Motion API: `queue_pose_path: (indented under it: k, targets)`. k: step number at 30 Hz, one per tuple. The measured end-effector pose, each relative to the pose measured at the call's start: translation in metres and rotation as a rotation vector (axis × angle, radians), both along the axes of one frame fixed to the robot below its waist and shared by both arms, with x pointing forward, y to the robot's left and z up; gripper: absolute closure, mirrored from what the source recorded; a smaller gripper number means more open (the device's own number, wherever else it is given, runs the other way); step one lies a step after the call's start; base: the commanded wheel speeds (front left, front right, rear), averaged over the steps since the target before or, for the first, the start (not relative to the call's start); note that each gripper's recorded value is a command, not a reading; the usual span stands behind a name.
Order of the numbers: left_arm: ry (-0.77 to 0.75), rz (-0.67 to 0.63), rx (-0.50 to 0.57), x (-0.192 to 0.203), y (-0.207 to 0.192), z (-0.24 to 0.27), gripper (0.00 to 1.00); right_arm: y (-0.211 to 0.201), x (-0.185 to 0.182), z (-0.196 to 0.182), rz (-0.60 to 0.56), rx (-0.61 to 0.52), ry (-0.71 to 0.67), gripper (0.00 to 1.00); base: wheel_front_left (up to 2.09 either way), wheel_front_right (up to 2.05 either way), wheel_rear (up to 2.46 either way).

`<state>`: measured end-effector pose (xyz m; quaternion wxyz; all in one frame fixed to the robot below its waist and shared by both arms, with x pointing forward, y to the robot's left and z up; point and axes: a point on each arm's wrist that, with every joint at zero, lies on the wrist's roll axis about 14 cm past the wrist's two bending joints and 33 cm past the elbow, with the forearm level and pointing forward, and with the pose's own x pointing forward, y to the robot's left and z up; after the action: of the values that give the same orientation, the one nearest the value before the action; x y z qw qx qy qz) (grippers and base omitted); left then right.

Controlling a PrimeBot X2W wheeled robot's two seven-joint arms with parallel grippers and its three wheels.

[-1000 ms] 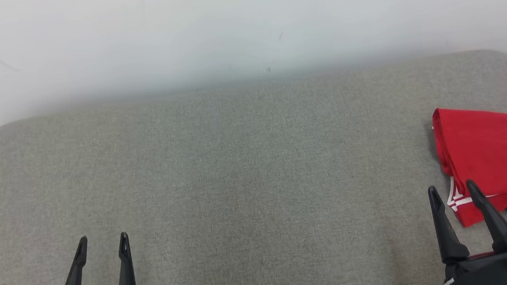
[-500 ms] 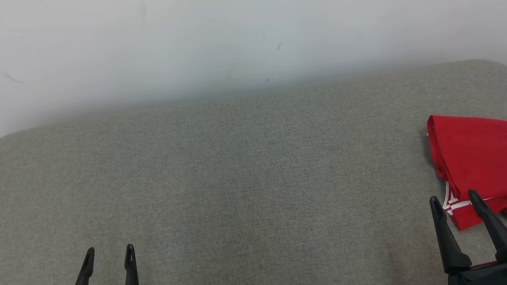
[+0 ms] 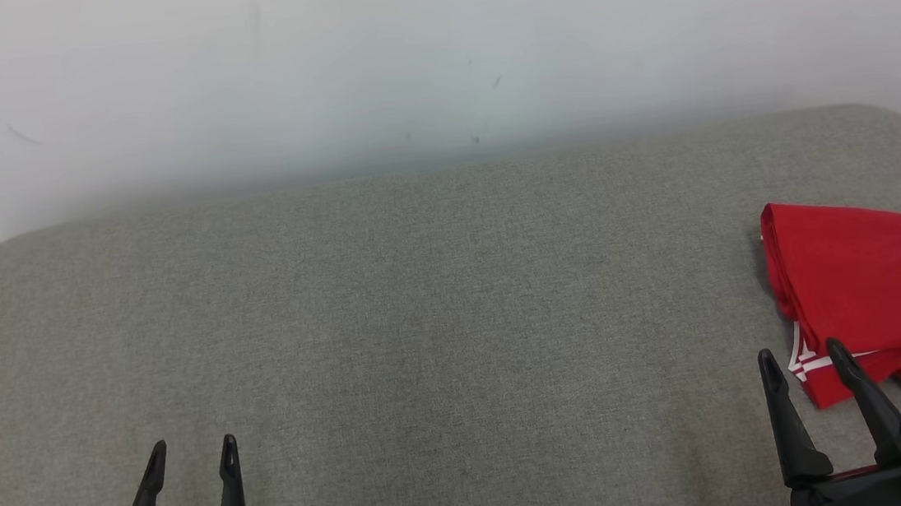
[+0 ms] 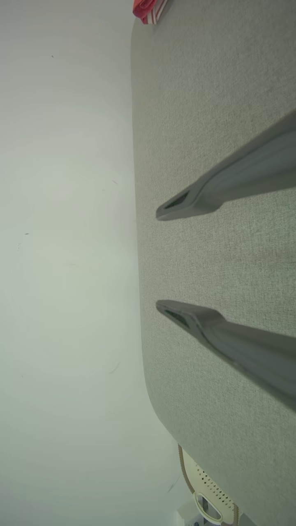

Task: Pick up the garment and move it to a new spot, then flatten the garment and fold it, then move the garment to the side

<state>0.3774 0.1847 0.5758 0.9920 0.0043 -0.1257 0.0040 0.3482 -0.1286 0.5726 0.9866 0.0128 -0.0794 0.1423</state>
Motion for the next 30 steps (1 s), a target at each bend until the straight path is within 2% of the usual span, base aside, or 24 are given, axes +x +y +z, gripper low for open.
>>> queue_pose_path:
  k: [16,17,21,30]
  targets:
    - [0.010,-0.002,0.007,0.002,0.000,-0.003,0.00,0.001,0.003,-0.002,0.003,0.015,0.003,0.00,0.00,0.00,0.00]
    - [0.017,-0.002,0.006,0.002,0.000,-0.005,1.00,0.001,0.003,-0.004,0.002,0.016,0.009,1.00,0.00,0.00,0.00]
    - [0.065,-0.008,-0.027,-0.001,-0.004,-0.021,1.00,0.000,0.001,-0.017,-0.001,0.039,0.056,1.00,0.00,0.00,0.00]
    - [0.126,-0.060,-0.235,0.003,-0.013,-0.035,1.00,-0.023,0.009,-0.033,-0.040,0.226,0.160,1.00,0.00,0.00,0.00]
